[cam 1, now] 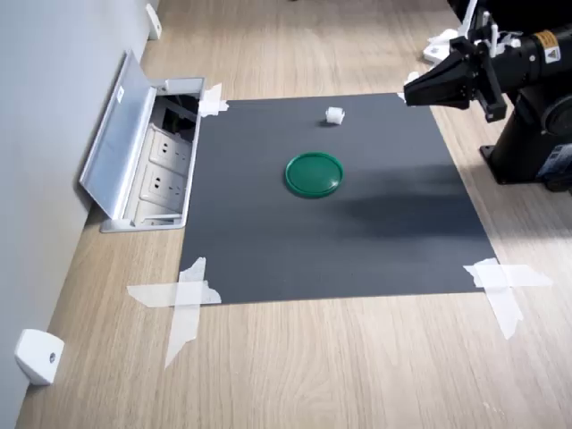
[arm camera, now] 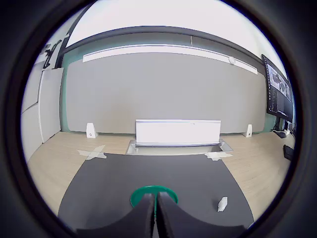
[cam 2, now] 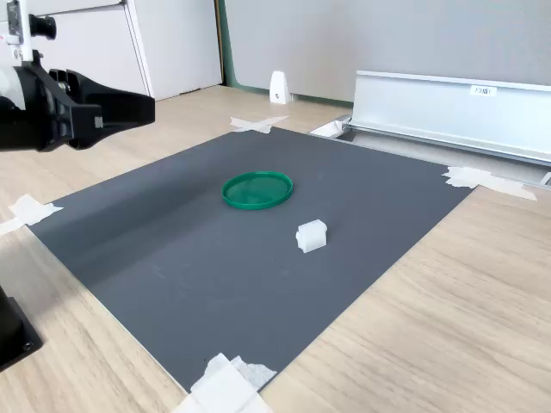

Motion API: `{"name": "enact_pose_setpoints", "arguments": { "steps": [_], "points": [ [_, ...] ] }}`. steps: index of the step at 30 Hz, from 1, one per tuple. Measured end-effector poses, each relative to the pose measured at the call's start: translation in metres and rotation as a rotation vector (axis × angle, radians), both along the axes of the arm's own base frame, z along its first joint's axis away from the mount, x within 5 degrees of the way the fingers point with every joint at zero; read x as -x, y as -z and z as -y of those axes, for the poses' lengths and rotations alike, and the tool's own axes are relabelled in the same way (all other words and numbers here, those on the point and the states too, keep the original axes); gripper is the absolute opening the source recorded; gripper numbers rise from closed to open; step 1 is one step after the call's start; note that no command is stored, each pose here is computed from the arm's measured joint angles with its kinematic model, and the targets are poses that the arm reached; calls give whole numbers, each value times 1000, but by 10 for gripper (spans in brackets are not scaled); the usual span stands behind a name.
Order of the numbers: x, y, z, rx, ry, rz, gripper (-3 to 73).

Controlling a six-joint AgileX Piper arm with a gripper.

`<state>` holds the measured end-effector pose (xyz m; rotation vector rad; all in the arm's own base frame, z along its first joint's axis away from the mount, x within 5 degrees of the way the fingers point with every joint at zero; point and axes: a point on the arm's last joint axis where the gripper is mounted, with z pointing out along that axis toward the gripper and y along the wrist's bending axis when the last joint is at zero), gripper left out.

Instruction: Grasp a white terminal and put it on the green lid.

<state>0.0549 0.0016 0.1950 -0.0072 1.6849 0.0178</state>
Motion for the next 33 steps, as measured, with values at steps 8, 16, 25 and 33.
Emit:
{"name": "enact_pose_setpoints", "arguments": {
  "steps": [8, 16, 25, 33],
  "points": [
    [0, 0, 0, 0, 0, -5, -9],
    [0, 1, 0, -1, -1, -7, -9],
    [0, -1, 0, -1, 1, 7, -9],
    [0, -1, 0, -1, 1, 13, -9]
  ]
}}
